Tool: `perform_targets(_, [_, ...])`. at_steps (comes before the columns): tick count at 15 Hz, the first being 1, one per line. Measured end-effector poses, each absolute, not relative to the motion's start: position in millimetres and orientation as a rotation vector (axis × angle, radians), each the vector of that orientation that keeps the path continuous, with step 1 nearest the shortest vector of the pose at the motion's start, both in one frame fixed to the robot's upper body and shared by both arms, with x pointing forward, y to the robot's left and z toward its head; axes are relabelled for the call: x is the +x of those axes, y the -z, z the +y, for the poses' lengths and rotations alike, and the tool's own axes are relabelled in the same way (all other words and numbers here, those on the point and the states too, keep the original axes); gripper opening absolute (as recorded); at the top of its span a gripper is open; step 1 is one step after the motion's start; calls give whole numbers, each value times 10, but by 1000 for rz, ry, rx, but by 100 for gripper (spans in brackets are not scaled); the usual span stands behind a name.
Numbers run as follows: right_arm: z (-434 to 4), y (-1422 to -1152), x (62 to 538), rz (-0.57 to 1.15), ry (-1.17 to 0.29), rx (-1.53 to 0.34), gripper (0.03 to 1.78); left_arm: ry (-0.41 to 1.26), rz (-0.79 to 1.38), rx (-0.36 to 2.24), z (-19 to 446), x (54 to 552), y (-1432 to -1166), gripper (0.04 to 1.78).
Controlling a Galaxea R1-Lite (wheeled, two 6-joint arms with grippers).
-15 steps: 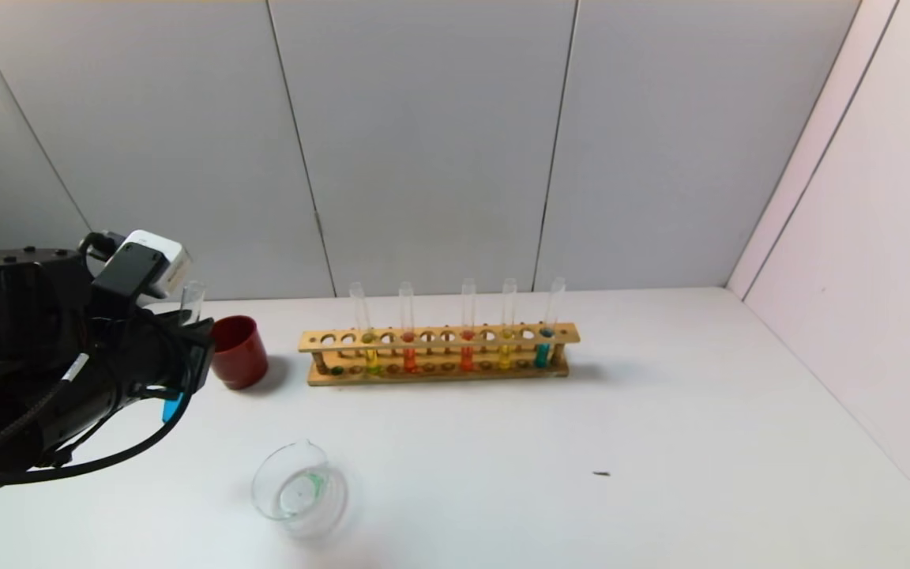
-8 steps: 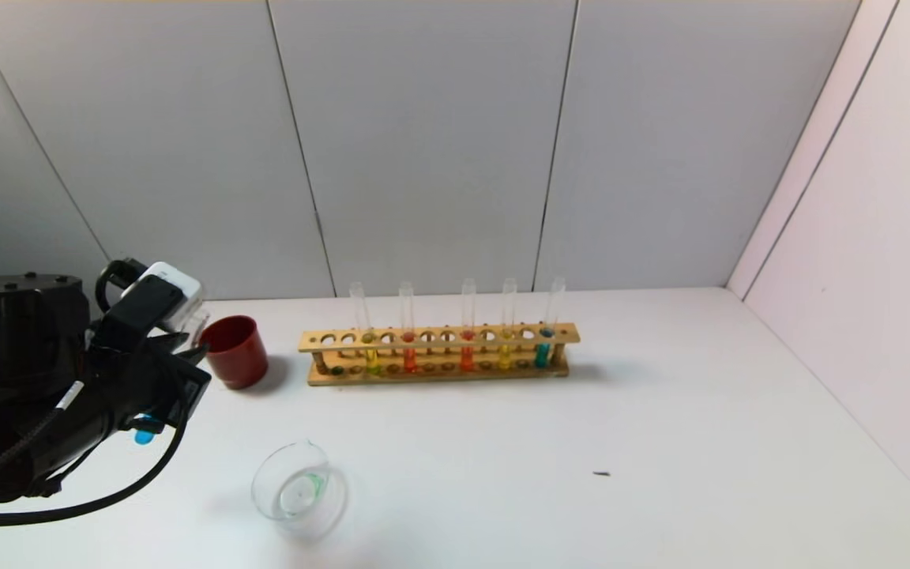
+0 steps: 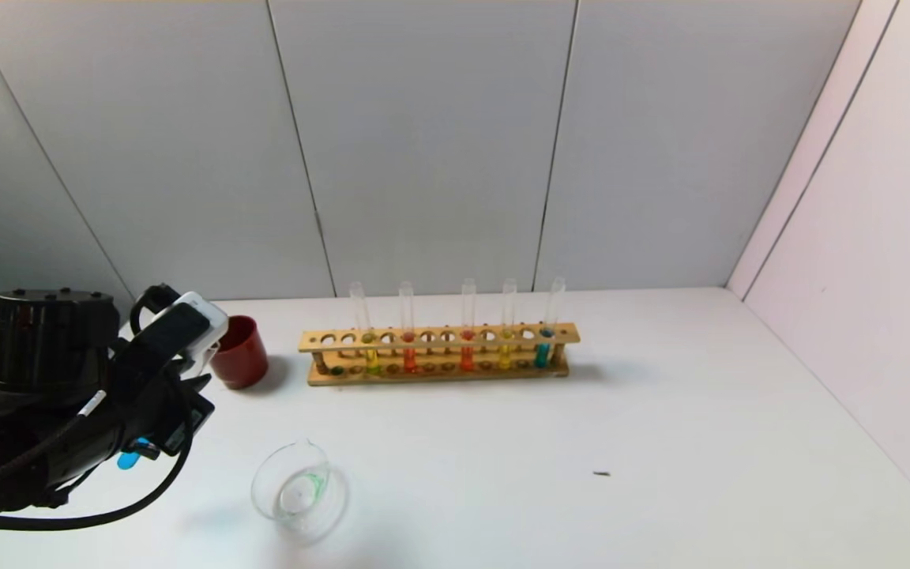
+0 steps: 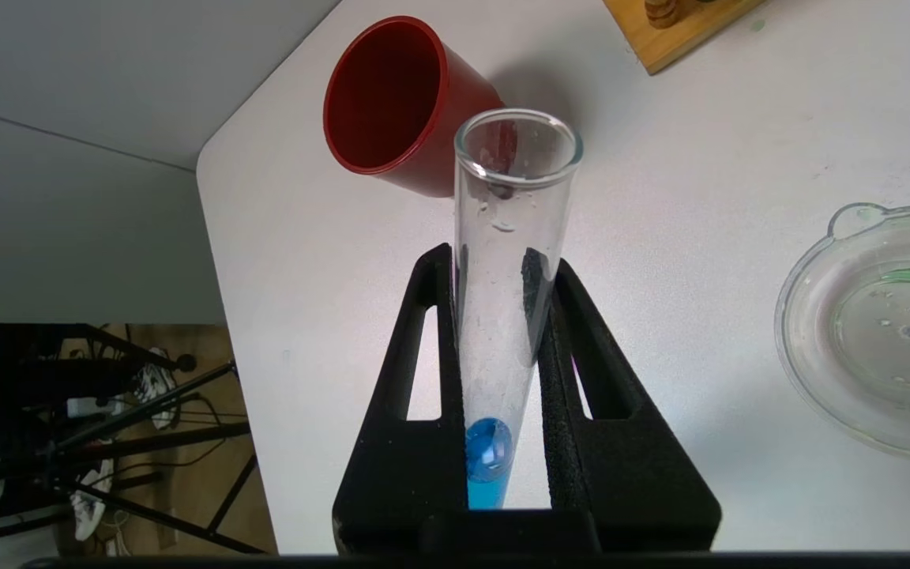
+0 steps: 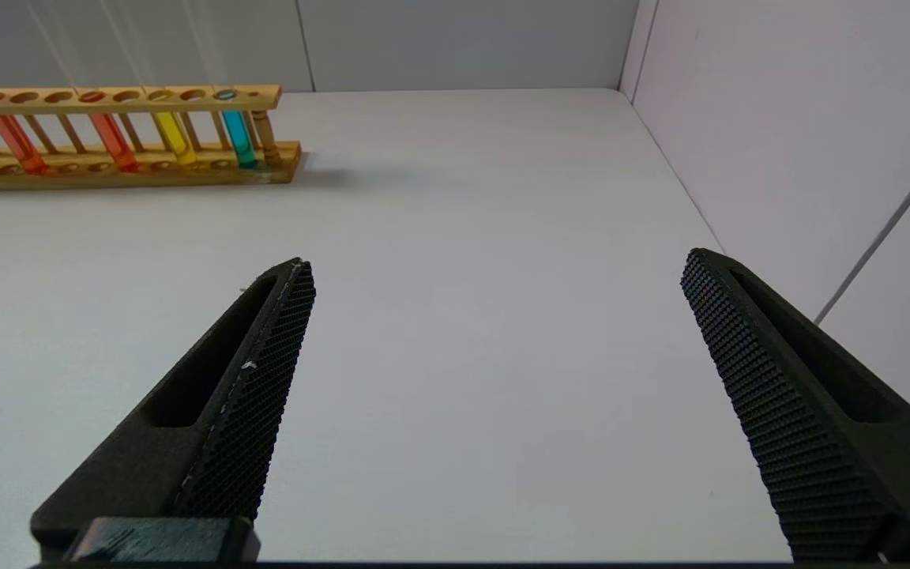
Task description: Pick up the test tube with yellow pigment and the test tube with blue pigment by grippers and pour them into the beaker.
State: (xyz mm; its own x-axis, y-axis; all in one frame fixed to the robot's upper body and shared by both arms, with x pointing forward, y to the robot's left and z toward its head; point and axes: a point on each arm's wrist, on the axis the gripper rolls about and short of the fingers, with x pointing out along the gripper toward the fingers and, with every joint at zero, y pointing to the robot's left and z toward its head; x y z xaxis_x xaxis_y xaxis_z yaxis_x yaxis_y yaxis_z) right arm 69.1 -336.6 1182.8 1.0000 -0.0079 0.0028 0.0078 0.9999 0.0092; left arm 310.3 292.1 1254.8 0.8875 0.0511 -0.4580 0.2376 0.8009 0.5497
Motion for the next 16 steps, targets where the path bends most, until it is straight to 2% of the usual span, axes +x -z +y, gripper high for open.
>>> perform_targets(5, [-3366,-11828,691,-3,7,9,170,131,540,723,2823,3207,-12404,31])
perform_targets(9, [-3366,-11828,691,-3,7,9,170,223,654,821,2633,3189,-12237,31])
perform_targets(16, [-3366,-11828,691,-3,8,9,170,285,752,975,2383,3095,-12170,31])
